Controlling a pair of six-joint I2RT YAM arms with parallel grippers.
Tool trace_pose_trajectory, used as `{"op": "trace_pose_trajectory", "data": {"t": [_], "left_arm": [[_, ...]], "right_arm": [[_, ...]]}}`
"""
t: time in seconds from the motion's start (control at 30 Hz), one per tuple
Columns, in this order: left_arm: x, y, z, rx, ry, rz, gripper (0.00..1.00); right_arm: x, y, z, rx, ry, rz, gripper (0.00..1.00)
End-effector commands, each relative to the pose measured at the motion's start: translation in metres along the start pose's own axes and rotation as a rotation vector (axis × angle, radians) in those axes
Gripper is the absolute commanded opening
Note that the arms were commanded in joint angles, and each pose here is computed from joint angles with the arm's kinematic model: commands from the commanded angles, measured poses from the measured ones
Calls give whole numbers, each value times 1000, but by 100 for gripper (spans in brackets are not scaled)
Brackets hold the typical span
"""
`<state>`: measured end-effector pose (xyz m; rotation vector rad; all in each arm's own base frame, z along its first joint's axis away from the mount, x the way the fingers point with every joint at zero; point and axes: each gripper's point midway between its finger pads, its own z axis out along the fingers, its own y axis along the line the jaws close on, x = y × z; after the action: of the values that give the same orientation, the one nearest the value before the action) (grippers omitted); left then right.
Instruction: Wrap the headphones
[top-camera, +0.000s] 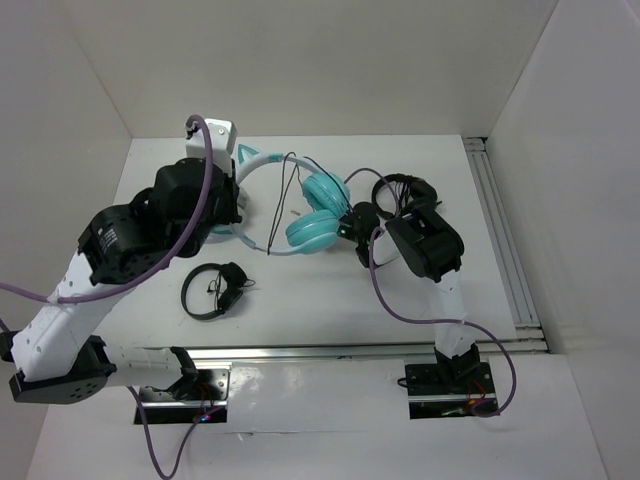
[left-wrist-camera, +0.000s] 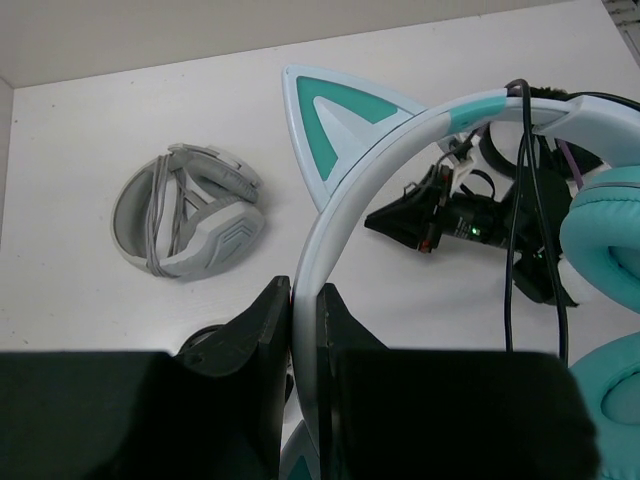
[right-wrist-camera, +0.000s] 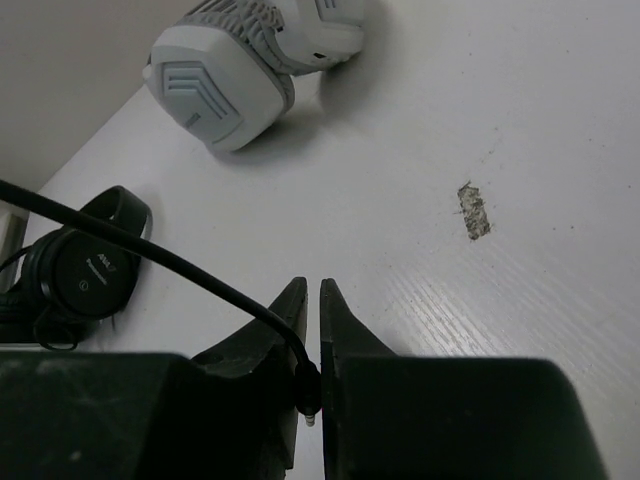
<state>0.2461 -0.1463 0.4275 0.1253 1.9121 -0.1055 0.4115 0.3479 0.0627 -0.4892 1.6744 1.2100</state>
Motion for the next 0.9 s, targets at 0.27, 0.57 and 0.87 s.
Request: {"op": "trace_pose_trajectory", "data": {"t": [0.27, 0.57, 0.87], "left_arm": [[-27, 32, 36, -151, -140, -303, 0], [-2, 67, 109, -345, -80, -418, 0], [38, 116, 175, -471, -10, -386, 0]], "right_arm": [[-13, 31, -17, 55, -47, -62, 0], [3, 102, -26, 64, 36, -149, 0], [-12, 191, -53, 178, 29, -356, 0]]}}
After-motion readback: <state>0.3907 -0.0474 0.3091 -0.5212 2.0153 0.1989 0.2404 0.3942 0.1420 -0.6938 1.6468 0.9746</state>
